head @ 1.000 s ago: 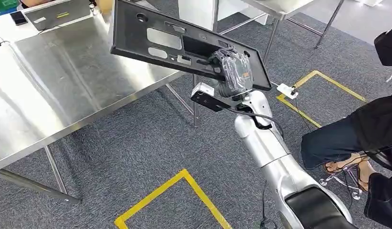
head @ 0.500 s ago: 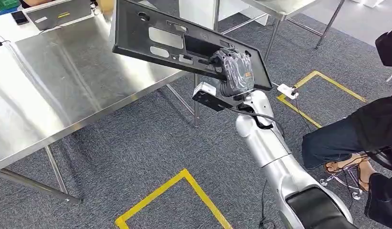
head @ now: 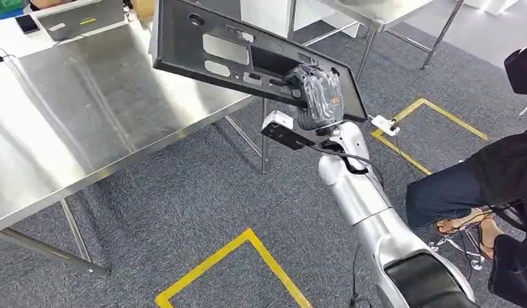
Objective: Take the parts from the cabinet and place them on the table.
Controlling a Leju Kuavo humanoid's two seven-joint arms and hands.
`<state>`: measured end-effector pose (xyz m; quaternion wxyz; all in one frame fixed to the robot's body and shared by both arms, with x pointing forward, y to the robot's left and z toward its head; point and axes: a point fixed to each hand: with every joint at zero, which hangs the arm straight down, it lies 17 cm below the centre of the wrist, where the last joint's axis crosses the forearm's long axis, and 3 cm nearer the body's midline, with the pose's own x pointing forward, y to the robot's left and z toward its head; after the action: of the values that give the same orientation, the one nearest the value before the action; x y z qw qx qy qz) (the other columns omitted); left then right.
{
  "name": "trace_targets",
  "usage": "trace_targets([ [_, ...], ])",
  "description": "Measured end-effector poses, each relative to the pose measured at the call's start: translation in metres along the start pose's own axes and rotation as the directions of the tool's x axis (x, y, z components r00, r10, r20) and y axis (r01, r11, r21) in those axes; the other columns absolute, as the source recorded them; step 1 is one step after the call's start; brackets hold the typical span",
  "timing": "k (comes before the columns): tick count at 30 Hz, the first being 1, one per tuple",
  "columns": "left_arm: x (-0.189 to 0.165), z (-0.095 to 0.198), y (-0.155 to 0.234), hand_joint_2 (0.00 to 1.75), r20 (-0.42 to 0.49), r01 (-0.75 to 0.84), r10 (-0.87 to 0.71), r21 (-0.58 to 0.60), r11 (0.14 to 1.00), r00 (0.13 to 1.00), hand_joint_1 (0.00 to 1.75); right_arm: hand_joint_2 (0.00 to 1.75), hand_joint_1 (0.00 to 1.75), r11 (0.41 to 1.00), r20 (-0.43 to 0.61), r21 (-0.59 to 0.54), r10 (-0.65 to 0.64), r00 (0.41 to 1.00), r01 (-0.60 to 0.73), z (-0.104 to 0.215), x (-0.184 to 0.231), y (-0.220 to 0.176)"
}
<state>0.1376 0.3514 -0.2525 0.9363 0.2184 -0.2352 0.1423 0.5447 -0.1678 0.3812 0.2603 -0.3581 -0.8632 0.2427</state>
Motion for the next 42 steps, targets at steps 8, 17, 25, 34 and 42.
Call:
trace_targets([
  [8, -0.001, -0.001, 0.003, 1.75, -0.003, -0.001, 0.001, 0.006, 1.0, 1.0, 0.0, 1.75, 1.75, 1.0, -0.01, 0.012, 0.003, 1.0, -0.003, 0.007, -0.005, 0.003],
  [17, -0.002, 0.0, 0.002, 1.75, -0.004, -0.001, 0.001, 0.004, 1.0, 1.0, 0.0, 1.75, 1.75, 1.0, -0.011, 0.012, 0.0, 1.0, 0.0, 0.008, -0.003, 0.004],
  [25, 0.002, -0.001, 0.002, 1.75, 0.001, 0.011, -0.011, 0.003, 1.0, 1.0, 0.0, 1.75, 1.75, 1.0, -0.015, 0.011, 0.005, 1.0, -0.005, 0.009, -0.006, 0.003],
  [34, 0.0, 0.0, -0.001, 1.75, -0.004, 0.011, -0.011, 0.0, 1.0, 1.0, 0.0, 1.75, 1.75, 1.0, -0.025, 0.021, 0.013, 1.0, -0.013, 0.018, -0.012, 0.004],
  [42, -0.001, 0.001, -0.003, 1.75, -0.005, 0.008, -0.008, -0.006, 1.0, 1.0, 0.0, 1.75, 1.75, 1.0, -0.026, 0.023, 0.018, 1.0, -0.018, 0.019, -0.015, 0.003],
])
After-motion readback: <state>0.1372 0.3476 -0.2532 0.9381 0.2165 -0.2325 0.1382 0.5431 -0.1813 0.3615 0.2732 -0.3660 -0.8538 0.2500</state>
